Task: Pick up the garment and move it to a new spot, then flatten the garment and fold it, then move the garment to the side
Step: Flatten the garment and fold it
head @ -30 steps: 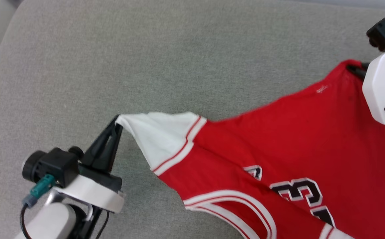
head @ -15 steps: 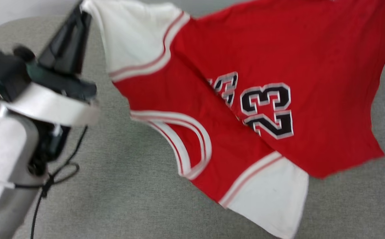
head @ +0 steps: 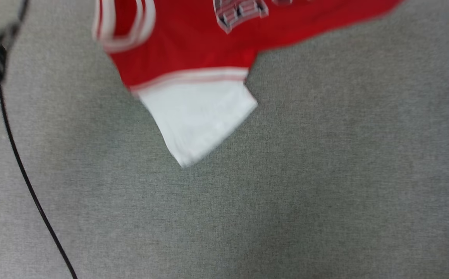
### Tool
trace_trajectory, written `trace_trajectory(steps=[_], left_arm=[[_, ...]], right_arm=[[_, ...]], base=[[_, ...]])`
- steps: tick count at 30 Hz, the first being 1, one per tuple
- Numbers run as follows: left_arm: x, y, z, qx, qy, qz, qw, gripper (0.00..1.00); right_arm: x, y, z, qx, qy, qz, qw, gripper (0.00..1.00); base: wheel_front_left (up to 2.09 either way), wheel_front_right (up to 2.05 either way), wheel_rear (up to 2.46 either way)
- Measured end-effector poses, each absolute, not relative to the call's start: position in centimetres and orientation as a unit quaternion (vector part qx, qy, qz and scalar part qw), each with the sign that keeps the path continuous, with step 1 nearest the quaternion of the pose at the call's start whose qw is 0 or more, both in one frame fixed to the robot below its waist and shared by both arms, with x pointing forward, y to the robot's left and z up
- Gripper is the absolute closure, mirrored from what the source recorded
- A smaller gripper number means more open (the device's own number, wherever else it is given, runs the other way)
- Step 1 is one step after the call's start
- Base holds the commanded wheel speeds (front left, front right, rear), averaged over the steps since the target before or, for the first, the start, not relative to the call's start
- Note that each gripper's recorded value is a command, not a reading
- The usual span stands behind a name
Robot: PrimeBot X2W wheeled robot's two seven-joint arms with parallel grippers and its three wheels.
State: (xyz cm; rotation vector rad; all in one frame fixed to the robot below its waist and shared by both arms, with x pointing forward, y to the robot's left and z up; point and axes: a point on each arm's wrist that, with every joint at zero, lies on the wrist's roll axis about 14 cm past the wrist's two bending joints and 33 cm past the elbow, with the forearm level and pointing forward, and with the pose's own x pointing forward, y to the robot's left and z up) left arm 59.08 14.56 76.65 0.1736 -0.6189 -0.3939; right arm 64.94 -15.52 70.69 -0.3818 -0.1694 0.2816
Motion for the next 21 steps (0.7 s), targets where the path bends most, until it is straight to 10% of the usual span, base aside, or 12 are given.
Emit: trace_trajectory(steps=[21], left_arm=[[66.8,16.0,82.9,0.106,-0.348,-0.159,0.918,1.0]], right_arm=[[71.9,-13.8,75.3,-0.219,-0.154,0.115,0.957,1.0]], base=[[0.0,0.0,0.0]])
